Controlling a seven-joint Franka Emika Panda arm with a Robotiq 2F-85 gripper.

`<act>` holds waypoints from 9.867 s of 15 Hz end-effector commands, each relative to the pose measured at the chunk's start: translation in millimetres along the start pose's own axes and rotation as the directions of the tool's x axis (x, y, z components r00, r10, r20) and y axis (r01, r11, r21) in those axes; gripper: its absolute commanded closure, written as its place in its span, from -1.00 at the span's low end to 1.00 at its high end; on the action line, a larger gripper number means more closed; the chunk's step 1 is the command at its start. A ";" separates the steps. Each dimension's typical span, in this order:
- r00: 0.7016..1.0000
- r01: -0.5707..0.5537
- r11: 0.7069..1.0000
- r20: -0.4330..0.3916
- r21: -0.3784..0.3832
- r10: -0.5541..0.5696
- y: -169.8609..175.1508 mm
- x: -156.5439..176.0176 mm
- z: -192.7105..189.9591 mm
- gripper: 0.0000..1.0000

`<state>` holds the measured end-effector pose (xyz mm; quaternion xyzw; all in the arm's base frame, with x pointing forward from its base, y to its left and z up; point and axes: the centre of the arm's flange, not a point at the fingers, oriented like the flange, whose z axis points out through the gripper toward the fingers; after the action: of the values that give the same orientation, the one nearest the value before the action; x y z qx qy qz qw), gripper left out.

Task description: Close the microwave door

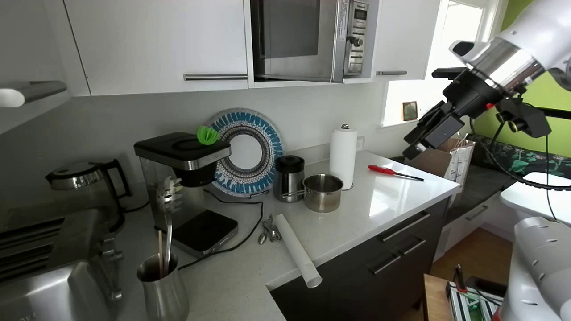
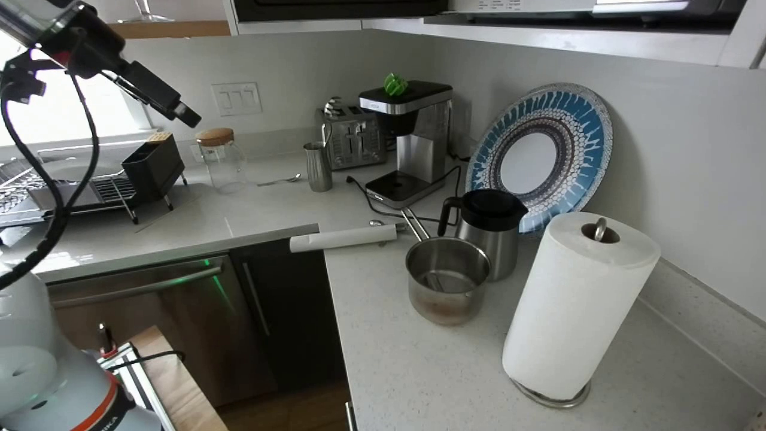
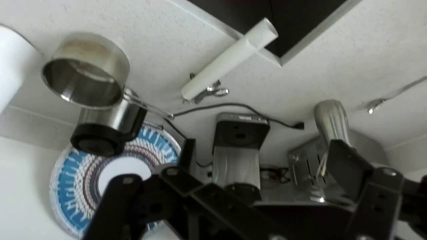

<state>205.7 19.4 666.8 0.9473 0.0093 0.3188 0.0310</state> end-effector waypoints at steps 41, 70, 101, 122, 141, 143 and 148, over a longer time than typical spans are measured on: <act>0.618 -0.094 0.994 -0.780 0.050 0.098 -29.1 66.3 -2.6 -1.00; 0.547 -0.256 0.964 -0.812 0.069 0.204 -1.8 124.5 21.6 -1.00; 0.394 -0.797 0.586 -0.859 -0.144 0.325 176.3 33.2 -6.8 -1.00; 0.254 -0.805 0.578 -0.958 -0.134 0.132 149.7 92.4 23.3 1.00; 0.338 -0.816 0.571 -0.877 -0.091 0.343 216.7 117.0 53.3 0.98; 0.335 -0.824 0.562 -0.863 -0.073 0.378 237.5 125.3 53.5 0.98; 0.352 -0.813 0.578 -0.849 -0.068 0.394 265.2 151.9 66.0 1.00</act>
<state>344.5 -226.1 717.2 0.5950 -0.4320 0.6635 0.1382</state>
